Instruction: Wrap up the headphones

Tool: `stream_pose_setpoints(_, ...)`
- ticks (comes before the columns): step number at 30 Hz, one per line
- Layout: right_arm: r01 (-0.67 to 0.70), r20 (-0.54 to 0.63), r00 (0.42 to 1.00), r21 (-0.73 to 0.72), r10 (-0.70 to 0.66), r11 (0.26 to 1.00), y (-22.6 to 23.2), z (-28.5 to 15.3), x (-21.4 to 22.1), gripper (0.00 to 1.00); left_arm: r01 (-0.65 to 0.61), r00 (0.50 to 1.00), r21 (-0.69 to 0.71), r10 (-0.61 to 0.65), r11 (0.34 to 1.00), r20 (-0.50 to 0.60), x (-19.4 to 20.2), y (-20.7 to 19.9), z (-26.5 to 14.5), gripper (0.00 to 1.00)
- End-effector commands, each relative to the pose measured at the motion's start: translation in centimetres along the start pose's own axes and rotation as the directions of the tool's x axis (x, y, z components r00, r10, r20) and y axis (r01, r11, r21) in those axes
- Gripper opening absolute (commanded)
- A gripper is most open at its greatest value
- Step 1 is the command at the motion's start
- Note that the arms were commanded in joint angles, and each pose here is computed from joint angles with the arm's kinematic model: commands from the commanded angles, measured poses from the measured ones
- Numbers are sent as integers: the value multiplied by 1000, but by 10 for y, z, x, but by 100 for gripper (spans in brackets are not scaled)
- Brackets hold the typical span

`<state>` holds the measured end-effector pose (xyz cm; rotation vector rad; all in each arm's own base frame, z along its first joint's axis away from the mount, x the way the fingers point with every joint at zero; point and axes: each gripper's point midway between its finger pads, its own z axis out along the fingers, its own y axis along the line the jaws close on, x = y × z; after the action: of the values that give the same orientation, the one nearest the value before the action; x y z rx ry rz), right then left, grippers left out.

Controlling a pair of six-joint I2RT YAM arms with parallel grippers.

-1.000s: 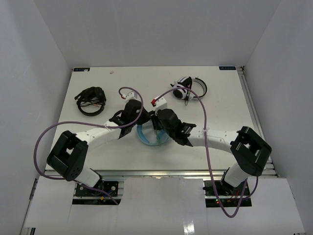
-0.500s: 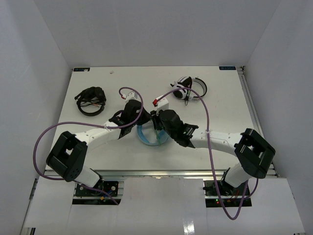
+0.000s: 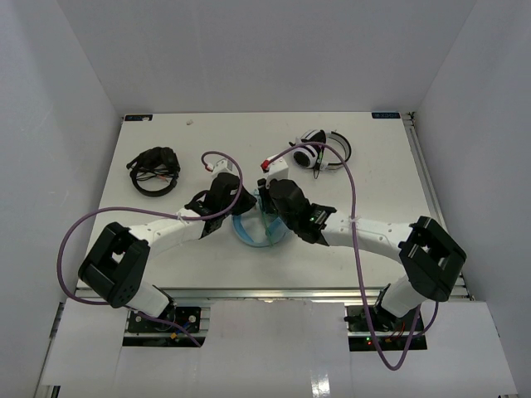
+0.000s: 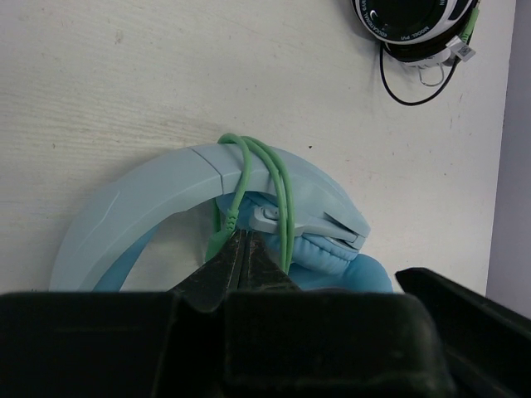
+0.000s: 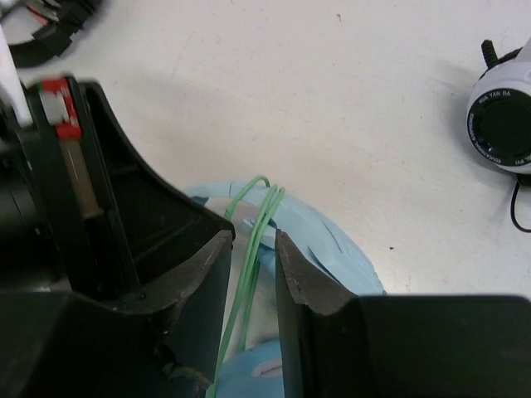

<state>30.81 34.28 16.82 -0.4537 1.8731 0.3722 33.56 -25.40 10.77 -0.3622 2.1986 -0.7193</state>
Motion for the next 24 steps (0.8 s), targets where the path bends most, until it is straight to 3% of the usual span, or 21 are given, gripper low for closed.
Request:
stream_pose_setpoints(1, -58, 24, 998, -3, 58, 998, 2, 14, -33, 34, -3, 1000, 30, 2, 1000, 26, -5, -5, -6, 0)
stream_pose_setpoints(24, -31, -133, 991, -67, 22, 997, 28, 47, 16, 34, -6, 1000, 19, 5, 1000, 31, -1, 2, -5, 0)
